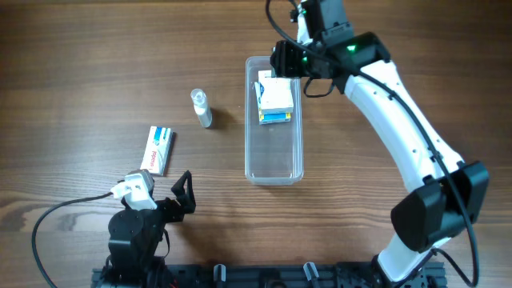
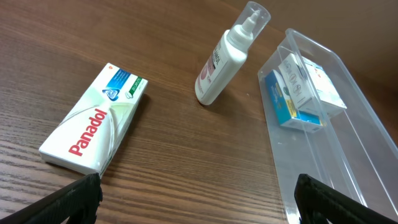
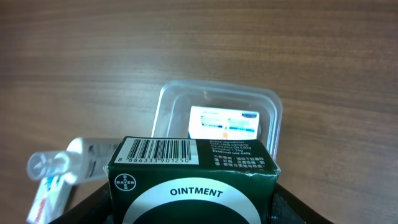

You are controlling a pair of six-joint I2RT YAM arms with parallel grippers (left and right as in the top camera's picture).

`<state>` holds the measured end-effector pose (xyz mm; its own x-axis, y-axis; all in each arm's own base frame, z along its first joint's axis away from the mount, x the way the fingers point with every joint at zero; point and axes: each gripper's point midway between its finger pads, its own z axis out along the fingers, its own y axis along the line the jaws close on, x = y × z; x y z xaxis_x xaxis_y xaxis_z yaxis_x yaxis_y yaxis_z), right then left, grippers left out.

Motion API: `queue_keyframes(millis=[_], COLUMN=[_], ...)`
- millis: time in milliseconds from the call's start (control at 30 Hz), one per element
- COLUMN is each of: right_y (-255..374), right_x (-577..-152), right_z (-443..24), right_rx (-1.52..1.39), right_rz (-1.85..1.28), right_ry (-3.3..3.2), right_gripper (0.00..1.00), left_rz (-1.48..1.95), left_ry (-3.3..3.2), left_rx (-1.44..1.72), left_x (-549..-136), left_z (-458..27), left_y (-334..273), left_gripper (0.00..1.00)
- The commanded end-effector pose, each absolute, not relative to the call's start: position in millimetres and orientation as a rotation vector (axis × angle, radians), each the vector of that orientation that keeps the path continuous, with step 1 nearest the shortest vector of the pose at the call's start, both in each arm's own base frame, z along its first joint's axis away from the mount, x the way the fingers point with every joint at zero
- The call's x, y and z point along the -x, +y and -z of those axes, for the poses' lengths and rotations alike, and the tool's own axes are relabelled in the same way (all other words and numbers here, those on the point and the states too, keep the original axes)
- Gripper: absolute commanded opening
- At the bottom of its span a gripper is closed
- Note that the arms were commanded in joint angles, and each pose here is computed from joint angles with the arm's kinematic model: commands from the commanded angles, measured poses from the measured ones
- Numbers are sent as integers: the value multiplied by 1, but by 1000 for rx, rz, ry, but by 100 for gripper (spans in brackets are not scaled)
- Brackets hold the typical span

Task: Pack container
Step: 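Grasp the Zam-Buk box and carry it over the container, then lower the Zam-Buk box into the container's far end and release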

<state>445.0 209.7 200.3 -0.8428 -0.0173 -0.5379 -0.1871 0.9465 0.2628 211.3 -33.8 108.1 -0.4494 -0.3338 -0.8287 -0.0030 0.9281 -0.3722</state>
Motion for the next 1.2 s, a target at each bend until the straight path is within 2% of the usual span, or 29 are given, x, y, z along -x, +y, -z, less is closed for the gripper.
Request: queue_keyframes(millis=[0,167,533,700,833,1000,1167], right_y=[214,221,228,227,226,206,136], right_x=[-457,-459,-458,-458,-460,-458,-401], right_z=[-164,-127,-125,-124,-128,-212,-281], right_rx=[110,106,127,147,154,103,-12], right_rz=[-328,-309,-313,-297,-291,-331,-214], right_ry=[2599,2668,2665,2664,2649,2489,2474], right_gripper=[63,66,68,76,79,100,100], left_rz=[368,368,368,368,368,368,368], left_ry=[2000,1999,2000,2000,1999,2000,2000], left_rx=[230,230,230,230,230,230,230], left_x=[-212,-212,-212,-212,-212,-212,-212], left_z=[-109,-109,-109,-109,-109,-109,-109], left_y=[-32,-32,-32,-32,-32,-32,-32], left_gripper=[100,100,100,100,100,100,100])
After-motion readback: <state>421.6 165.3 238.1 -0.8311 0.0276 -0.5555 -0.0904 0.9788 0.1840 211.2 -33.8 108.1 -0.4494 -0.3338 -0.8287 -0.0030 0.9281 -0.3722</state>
